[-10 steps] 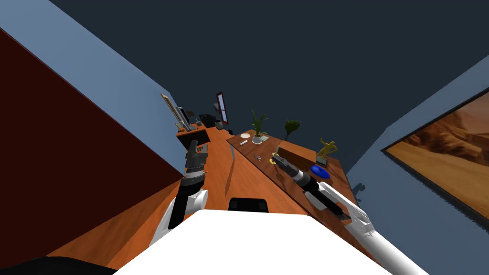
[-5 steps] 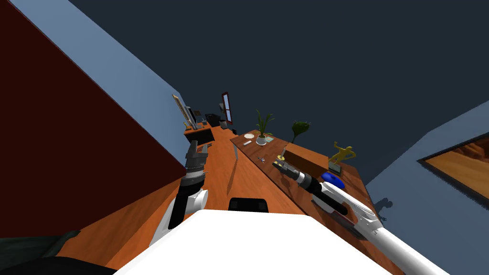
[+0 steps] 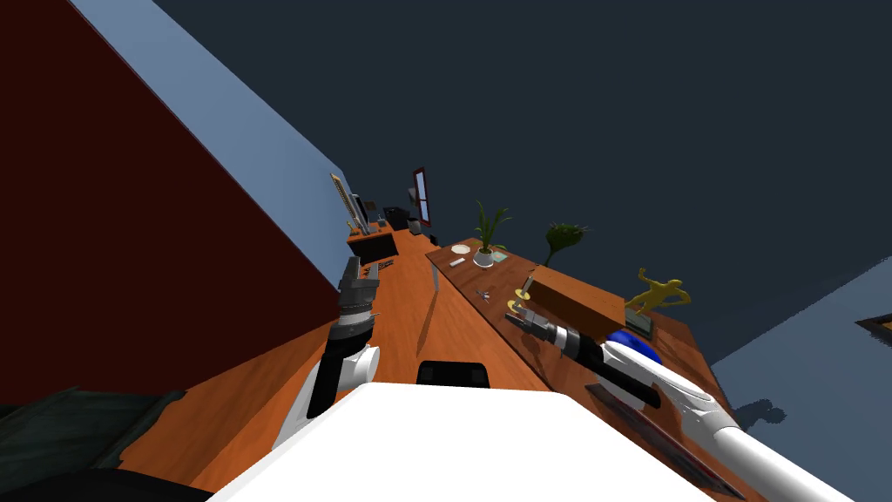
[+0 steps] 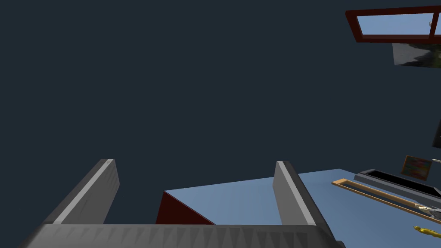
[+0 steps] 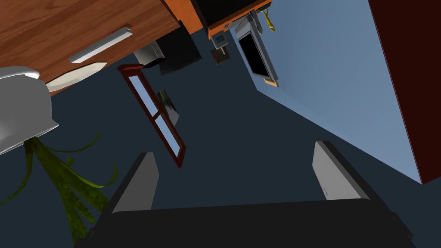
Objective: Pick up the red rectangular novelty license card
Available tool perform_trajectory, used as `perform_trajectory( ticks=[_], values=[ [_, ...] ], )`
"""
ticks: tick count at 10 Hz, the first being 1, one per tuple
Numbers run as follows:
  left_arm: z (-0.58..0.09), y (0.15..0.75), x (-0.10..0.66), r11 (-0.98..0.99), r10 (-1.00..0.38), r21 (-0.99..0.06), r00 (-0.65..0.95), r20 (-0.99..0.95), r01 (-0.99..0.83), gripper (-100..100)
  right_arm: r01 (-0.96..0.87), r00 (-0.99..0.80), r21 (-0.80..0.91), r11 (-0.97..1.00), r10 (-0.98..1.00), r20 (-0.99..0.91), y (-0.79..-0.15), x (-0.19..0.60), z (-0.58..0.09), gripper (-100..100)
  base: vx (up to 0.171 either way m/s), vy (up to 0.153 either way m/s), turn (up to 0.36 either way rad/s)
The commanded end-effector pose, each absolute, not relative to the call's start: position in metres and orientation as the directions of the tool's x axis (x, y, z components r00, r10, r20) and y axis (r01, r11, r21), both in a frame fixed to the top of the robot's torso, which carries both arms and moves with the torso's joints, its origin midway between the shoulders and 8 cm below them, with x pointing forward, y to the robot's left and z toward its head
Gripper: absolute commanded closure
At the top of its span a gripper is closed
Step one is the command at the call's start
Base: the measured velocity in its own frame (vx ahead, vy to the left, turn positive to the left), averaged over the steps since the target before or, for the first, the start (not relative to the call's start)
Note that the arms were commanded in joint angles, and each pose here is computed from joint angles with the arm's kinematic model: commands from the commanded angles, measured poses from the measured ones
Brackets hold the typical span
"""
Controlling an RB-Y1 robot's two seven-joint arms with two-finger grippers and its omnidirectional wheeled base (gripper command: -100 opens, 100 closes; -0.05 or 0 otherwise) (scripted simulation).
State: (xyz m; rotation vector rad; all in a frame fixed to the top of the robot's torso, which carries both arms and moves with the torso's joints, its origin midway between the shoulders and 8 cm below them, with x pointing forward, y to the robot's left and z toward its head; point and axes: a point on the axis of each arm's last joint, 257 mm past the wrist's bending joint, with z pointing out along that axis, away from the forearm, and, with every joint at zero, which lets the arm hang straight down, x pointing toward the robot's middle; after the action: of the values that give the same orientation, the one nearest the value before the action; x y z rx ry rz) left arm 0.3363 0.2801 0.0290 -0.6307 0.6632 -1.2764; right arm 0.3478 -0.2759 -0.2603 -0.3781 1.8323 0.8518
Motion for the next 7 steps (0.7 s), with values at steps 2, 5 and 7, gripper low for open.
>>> perform_trajectory(
  ticks=[2, 5, 7],
  values=[
    [0.029, 0.28, 0.336, 0.179, -0.982, -0.745, 0.161, -0.096, 0.643, 0, -0.581, -0.484, 0.339, 0.74, 0.021, -0.875, -0.304, 0.332, -0.296, -100, 0.032, 0.003, 0.069],
    [0.029, 0.28, 0.336, 0.179, -0.982, -0.745, 0.162, -0.096, 0.643, 0, -0.555, -0.57, 0.288, 0.78, -0.105, -0.815, -0.346, 0.3, -0.341, -100, 0.043, 0.001, 0.067],
    [0.029, 0.28, 0.336, 0.179, -0.982, -0.745, 0.161, -0.096, 0.643, 0, -0.544, -0.616, 0.251, 0.801, -0.178, -0.768, -0.376, 0.28, -0.361, -100, 0.023, 0.001, 0.034]
  ],
)
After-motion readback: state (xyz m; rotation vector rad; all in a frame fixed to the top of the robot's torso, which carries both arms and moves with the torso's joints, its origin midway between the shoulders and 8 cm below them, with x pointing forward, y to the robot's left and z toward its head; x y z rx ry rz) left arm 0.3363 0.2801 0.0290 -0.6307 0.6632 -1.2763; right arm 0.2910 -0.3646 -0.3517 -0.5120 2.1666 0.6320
